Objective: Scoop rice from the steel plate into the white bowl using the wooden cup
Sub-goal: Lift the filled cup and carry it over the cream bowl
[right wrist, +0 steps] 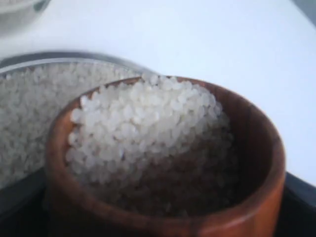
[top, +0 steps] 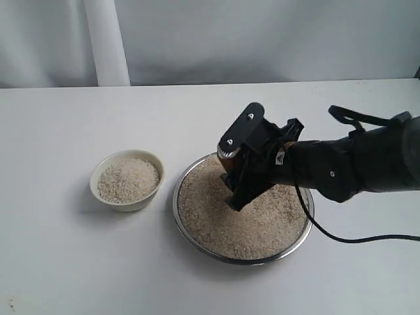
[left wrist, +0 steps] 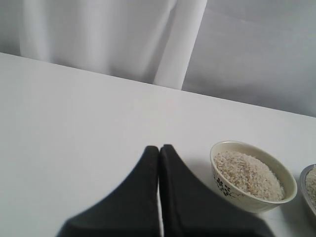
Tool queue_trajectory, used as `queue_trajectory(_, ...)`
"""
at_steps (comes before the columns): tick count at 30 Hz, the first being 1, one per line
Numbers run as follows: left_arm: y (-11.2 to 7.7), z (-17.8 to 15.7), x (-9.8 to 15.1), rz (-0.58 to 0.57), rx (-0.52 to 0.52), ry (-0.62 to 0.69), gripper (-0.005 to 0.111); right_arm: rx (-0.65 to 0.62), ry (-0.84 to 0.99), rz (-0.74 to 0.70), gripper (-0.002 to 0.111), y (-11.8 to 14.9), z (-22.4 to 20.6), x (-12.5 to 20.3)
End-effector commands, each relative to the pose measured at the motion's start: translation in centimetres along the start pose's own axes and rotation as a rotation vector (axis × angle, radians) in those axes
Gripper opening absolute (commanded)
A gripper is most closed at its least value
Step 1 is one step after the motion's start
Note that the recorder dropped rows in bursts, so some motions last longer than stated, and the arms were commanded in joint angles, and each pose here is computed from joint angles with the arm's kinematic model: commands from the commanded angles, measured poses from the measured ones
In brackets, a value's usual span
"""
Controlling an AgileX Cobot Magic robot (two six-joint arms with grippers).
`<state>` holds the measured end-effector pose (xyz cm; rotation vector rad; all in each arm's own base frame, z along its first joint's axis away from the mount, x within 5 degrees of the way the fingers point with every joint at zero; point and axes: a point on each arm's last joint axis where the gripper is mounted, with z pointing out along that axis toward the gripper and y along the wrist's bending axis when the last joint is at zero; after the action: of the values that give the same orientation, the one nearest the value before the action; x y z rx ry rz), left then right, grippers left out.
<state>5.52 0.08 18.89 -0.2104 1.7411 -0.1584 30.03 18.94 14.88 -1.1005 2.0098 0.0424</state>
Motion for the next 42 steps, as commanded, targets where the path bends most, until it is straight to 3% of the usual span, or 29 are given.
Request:
queue_trajectory(1,0.0,0.0,0.0,-0.006,0.007,0.0,0.0,0.077,-0.139,0.019,0.0,-1.3,-2.6,-2.4)
queue_trajectory(11,0.0,0.0,0.0,-0.006,0.007,0.0,0.0,0.078,-0.231,0.021,0.0,-2.9,-5.2,-7.8)
queue_trajectory(23,0.0,0.0,0.0,-0.006,0.007,0.0,0.0,-0.082,-0.243,-0.102,0.0,1.0,-1.3,-16.3)
queue_trajectory(29,0.0,0.0,0.0,-0.006,0.007,0.0,0.0,-0.137,-0.152,-0.2,0.0,3.0,2.7,-18.0)
queue_trajectory(33,0.0,0.0,0.0,-0.006,0.007,0.0,0.0,-0.066,-0.03,-0.33,0.0,3.8,5.0,-18.1)
queue_trajectory(36,0.0,0.0,0.0,-0.006,0.007,0.0,0.0,0.058,0.097,-0.505,0.0,5.0,6.1,-17.8)
queue_trajectory(42,0.0,0.0,0.0,-0.006,0.007,0.0,0.0,0.157,0.177,-0.769,0.0,7.8,6.5,-17.7)
